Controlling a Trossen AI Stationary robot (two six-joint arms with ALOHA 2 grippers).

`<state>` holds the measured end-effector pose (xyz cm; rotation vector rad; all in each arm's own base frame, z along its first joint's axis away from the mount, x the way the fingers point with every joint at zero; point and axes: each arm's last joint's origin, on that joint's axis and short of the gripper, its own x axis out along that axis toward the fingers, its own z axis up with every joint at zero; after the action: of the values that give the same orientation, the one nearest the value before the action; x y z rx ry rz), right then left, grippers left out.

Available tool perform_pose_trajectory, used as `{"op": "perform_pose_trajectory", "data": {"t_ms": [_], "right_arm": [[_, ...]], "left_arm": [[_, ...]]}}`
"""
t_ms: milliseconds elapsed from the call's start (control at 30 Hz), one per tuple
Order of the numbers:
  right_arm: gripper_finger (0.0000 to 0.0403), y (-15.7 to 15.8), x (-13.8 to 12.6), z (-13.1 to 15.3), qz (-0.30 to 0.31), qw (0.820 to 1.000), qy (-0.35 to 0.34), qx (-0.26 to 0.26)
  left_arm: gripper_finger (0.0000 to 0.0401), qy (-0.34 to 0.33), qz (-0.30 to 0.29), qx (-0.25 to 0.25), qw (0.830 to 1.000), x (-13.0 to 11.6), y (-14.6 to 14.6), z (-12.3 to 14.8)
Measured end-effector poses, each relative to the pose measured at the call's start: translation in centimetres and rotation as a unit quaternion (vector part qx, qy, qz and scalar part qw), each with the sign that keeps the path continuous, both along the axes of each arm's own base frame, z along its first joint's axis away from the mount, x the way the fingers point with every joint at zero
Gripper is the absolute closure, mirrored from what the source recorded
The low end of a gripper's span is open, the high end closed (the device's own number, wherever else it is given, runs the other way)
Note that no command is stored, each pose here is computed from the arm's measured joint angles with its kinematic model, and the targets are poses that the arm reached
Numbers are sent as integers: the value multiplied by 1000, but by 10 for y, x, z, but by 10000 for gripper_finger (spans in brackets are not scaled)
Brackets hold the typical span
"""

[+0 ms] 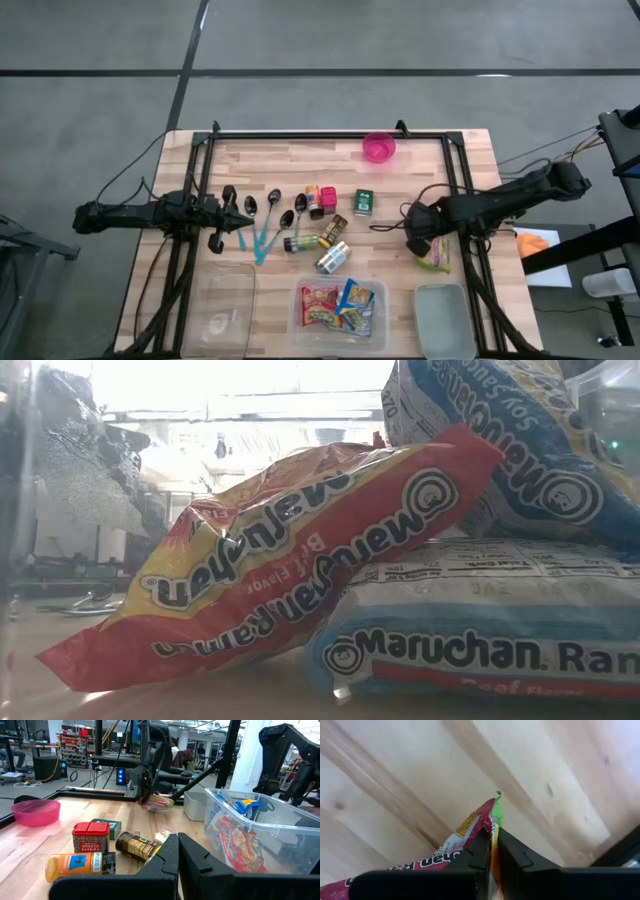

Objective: Pick & Place Food Item
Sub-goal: Put the green noodle pack into the white bin

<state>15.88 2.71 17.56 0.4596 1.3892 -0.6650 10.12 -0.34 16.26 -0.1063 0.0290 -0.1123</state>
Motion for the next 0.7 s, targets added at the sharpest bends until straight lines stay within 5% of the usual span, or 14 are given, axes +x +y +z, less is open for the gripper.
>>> {"op": "perform_pose_trajectory", "data": {"t_ms": [367,700], "right_arm": [[386,-1,7,43,28,983,-179,-9],[386,0,13,81,91,921,-377,-22]], "left_arm": [[401,0,0,0,1000,0,0,0],[401,0,0,0,1000,0,0,0]]}}
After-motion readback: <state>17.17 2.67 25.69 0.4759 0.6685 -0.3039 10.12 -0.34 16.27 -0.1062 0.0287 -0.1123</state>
